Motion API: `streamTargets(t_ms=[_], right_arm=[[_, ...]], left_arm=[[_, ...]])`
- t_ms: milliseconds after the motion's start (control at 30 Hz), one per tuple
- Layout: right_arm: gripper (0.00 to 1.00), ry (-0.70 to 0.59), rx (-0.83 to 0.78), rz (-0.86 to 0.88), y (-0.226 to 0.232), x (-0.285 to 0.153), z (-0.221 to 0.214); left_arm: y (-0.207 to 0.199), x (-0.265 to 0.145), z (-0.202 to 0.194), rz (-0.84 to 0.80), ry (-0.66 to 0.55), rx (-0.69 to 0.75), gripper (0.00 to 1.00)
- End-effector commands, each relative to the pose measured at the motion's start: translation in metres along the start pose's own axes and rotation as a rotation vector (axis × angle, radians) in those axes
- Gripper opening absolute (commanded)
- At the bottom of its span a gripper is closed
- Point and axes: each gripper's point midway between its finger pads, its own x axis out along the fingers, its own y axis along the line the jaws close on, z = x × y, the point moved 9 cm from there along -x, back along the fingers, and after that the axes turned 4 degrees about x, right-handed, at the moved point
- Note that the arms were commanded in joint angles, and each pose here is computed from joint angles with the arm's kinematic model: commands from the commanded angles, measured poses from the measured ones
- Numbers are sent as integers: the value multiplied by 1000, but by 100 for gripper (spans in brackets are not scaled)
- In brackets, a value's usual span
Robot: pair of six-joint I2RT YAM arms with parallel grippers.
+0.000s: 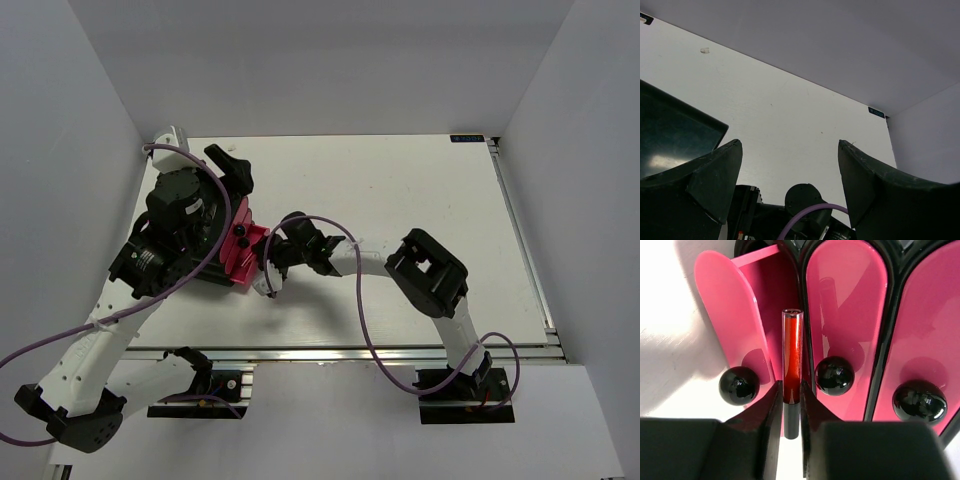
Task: Organize the makeup
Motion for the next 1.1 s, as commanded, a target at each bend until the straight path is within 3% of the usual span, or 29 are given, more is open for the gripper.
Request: streamTargets(t_ms=[0,167,367,400,467,500,533,567,600,633,667,700,767,800,867,967,1067], right_arm=[[24,10,-35,-76,-20,1,0],[47,19,-21,-96,-22,0,-1],[50,35,24,-135,-29,-10,0],[50,37,38,-137,-28,-12,0],[49,46,97,-168,-35,-23,2],[45,61,126,-198,-41,-35,3],[40,70,167,-215,-42,-42,2],[14,76,286,-240,-42,-52,-1],[0,77,349,-274,-44,-60,-2],[0,85,427,-307,-41,-75,-1],[0,73,618,-354,-35,-84,-4],[0,80,715,-438,-41,-97,-3],[0,102,1038,-456,-31,-99,0],[0,162,1179,-342,-12,-95,2],[0,162,1322,-307,-20,-92,6],[0,165,1534,-292,-11,-87,12],[0,196,1737,-266,-11,-74,12]], left_arm=[[3,-6,3,2,-6,-20,87],[3,-4,1,4,-1,-17,86],[5,8,-7,57,87,25,87],[10,13,-7,75,100,26,84],[11,24,-11,55,171,33,69],[24,36,-11,105,200,30,41],[26,40,-12,69,246,16,26],[35,46,-12,76,272,11,15],[59,55,-5,131,272,-20,7],[70,64,-6,126,290,-41,0],[79,68,-12,56,354,-66,0],[103,74,-3,95,332,-93,1],[132,85,4,143,346,-77,32],[142,86,3,196,365,-58,47],[163,95,9,301,356,17,68],[190,106,11,402,366,73,78],[214,115,11,475,364,99,82]])
